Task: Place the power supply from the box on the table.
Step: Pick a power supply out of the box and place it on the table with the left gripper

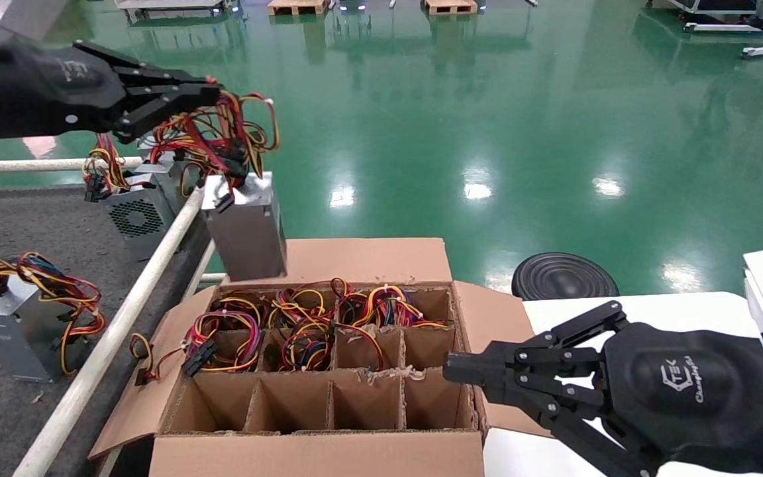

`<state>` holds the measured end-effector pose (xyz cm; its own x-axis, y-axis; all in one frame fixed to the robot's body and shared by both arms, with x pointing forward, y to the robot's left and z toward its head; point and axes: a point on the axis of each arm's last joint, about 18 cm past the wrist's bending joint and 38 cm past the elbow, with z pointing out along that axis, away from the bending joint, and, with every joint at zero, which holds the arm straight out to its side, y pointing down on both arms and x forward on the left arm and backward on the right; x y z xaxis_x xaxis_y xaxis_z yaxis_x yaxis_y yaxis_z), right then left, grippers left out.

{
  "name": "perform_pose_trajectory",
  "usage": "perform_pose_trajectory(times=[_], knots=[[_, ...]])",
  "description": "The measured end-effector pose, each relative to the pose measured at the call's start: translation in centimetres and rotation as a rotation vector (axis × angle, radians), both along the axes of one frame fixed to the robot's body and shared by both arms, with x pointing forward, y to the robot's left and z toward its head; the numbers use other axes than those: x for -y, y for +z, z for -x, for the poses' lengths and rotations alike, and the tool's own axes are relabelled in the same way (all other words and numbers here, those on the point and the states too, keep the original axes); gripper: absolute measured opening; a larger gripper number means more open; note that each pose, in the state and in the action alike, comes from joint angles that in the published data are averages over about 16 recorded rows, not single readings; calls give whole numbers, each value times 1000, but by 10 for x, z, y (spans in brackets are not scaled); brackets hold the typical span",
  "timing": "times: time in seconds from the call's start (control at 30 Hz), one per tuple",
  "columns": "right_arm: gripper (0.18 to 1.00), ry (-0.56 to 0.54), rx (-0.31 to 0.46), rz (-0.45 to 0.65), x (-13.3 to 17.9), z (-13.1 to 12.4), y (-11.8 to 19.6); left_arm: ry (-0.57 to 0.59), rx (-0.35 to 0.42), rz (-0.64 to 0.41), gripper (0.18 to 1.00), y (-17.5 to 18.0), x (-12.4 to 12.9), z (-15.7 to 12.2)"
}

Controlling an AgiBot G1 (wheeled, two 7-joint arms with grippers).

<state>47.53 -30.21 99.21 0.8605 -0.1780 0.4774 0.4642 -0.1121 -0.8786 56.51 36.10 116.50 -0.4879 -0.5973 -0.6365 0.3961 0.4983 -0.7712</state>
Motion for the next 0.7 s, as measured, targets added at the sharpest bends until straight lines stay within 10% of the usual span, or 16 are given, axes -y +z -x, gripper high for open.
perform_pose_trajectory(times=[0.7], knots=[[194, 0, 0, 0, 0, 0, 0, 166, 32, -47, 196, 14, -58, -17]])
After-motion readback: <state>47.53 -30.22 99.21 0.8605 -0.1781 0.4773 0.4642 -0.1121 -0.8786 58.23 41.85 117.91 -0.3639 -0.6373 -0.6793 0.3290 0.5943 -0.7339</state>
